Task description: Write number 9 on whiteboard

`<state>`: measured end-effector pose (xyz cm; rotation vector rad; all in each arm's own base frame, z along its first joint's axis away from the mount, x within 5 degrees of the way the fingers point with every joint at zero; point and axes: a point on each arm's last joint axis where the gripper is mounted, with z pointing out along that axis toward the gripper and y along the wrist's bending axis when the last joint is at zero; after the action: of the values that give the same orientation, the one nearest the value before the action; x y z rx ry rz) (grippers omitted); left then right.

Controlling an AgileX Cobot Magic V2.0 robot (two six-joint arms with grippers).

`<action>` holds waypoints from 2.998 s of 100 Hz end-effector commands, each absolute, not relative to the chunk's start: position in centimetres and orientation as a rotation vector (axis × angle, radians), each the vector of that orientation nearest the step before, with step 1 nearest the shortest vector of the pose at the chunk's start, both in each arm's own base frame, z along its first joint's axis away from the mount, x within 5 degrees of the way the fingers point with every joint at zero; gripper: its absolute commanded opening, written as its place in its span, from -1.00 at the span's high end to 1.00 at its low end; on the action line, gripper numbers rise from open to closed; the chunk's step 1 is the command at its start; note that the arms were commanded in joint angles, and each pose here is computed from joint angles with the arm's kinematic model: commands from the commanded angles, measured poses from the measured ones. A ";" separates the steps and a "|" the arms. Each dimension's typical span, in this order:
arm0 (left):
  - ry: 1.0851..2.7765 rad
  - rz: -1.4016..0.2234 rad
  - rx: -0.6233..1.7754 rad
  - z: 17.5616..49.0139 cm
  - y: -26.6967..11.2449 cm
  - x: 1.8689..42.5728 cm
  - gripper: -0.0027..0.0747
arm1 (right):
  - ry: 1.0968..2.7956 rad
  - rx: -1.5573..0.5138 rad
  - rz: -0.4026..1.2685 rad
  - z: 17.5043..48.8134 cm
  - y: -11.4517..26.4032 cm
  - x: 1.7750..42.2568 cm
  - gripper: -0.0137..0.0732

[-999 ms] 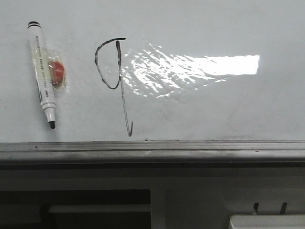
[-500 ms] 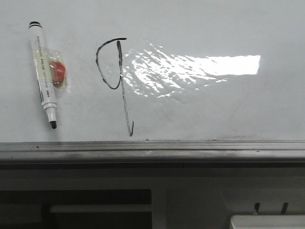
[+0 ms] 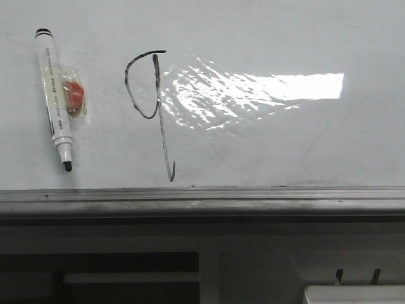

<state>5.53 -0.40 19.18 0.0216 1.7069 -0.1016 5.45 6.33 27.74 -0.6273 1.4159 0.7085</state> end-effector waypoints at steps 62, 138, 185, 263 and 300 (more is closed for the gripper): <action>1.783 -0.048 -0.077 17.3 0.1 5.4 0.98 | 1.320 -0.589 0.711 29.3 6.2 5.5 0.85; 1.782 -0.048 -0.077 17.4 0.1 5.4 0.98 | 1.293 -0.526 0.665 25.7 5.9 5.9 0.85; 1.782 -0.048 -0.077 17.4 0.1 5.4 0.98 | 1.091 -0.259 0.260 24.3 2.8 6.8 0.85; 1.782 -0.048 -0.077 17.4 0.1 5.4 0.98 | 1.806 0.045 -0.024 17.4 -0.3 5.3 0.85; 1.782 -0.048 -0.077 17.4 0.1 5.4 0.98 | 1.801 0.043 -0.025 17.5 -0.3 5.3 0.85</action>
<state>5.35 0.13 18.16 -0.0656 1.8189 -0.0341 5.33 -0.27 18.07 0.0501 1.8132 -0.0180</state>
